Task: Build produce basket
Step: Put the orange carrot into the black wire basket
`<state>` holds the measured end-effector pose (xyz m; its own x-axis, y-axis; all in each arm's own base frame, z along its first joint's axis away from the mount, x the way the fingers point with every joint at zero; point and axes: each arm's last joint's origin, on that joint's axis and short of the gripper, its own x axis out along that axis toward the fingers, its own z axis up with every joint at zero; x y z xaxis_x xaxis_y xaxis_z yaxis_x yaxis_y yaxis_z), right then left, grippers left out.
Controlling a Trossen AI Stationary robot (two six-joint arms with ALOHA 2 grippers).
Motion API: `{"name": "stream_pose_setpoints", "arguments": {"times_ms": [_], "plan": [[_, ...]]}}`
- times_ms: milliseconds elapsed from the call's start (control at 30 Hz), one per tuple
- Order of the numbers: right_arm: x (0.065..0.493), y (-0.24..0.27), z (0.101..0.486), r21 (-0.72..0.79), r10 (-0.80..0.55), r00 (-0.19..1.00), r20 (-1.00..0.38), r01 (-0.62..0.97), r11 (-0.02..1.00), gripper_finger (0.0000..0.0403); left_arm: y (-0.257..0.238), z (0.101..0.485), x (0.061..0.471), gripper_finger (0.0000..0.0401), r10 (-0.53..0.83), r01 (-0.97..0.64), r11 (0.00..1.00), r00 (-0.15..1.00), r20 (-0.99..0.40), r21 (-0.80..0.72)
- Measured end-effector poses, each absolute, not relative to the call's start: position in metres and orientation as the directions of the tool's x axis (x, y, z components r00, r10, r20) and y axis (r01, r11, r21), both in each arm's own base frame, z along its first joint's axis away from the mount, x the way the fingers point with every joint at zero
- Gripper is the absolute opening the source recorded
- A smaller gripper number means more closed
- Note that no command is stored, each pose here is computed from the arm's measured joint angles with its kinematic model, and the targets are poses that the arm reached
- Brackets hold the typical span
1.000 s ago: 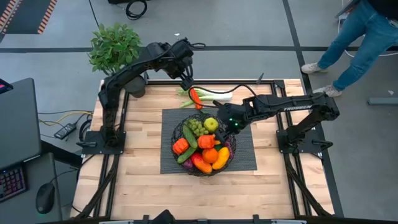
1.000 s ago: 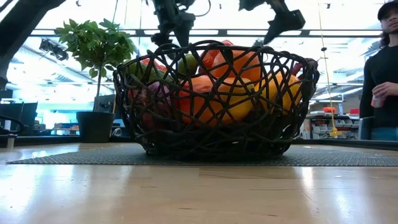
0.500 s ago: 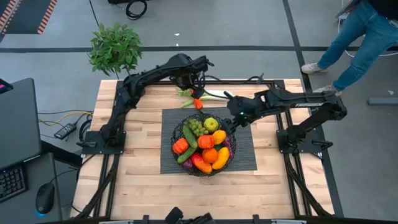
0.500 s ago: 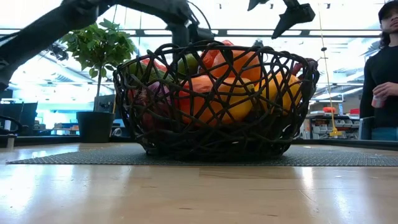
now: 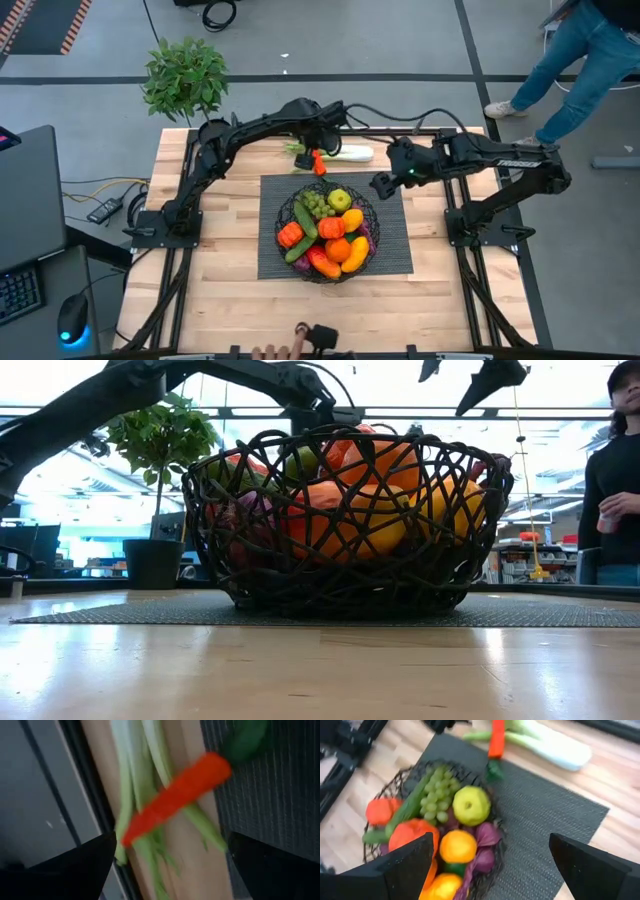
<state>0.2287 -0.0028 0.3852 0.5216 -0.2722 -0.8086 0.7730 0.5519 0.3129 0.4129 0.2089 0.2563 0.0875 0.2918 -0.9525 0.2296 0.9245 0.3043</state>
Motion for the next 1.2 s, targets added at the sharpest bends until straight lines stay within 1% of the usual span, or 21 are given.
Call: {"name": "stream_pose_setpoints", "arguments": {"times_ms": [100,200,267,367,500,733,833,1033,1100,1200], "plan": [[0.227,-0.007,0.387,0.313,-0.29,0.52,-0.803,0.783,0.538,0.0399,0.215,0.25,0.42,0.0389,0.313,0.298,0.893,0.128,-0.941,0.337],[0.226,-0.01,0.387,0.311,-0.296,0.518,-0.803,0.787,0.534,0.0399,0.218,0.238,0.422,0.0389,0.303,0.301,0.898,0.105,-0.947,0.321],[0.225,-0.011,0.387,0.311,-0.3,0.517,-0.802,0.789,0.53,0.0399,0.217,0.23,0.42,0.0389,0.277,0.299,0.912,0.054,-0.959,0.28],[0.225,-0.013,0.388,0.313,-0.299,0.516,-0.803,0.791,0.525,0.0399,0.218,0.22,0.421,0.0389,0.256,0.305,0.919,0.015,-0.966,0.248],[0.225,-0.013,0.387,0.316,-0.288,0.517,-0.806,0.788,0.528,0.0399,0.218,0.213,0.424,0.0389,0.258,0.33,0.91,0.019,-0.966,0.25],[0.225,-0.013,0.387,0.309,-0.277,0.519,-0.809,0.776,0.55,0.0399,0.22,0.201,0.432,0.0389,0.265,0.299,0.918,0.032,-0.964,0.262],[0.225,-0.013,0.387,0.309,-0.275,0.519,-0.81,0.775,0.551,0.0399,0.219,0.191,0.431,0.0389,0.246,0.348,0.91,-0.012,-0.969,0.227],[0.225,-0.013,0.387,0.306,-0.266,0.515,-0.815,0.773,0.556,0.0399,0.222,0.182,0.433,0.0388,0.252,0.356,0.906,-0.019,-0.968,0.228],[0.224,-0.013,0.387,0.303,-0.263,0.513,-0.817,0.77,0.561,0.0399,0.223,0.179,0.434,0.0383,0.253,0.361,0.903,-0.016,-0.967,0.231],[0.224,-0.013,0.387,0.299,-0.255,0.512,-0.82,0.764,0.572,0.0399,0.224,0.175,0.434,0.0361,0.251,0.363,0.904,-0.022,-0.968,0.226]]}}
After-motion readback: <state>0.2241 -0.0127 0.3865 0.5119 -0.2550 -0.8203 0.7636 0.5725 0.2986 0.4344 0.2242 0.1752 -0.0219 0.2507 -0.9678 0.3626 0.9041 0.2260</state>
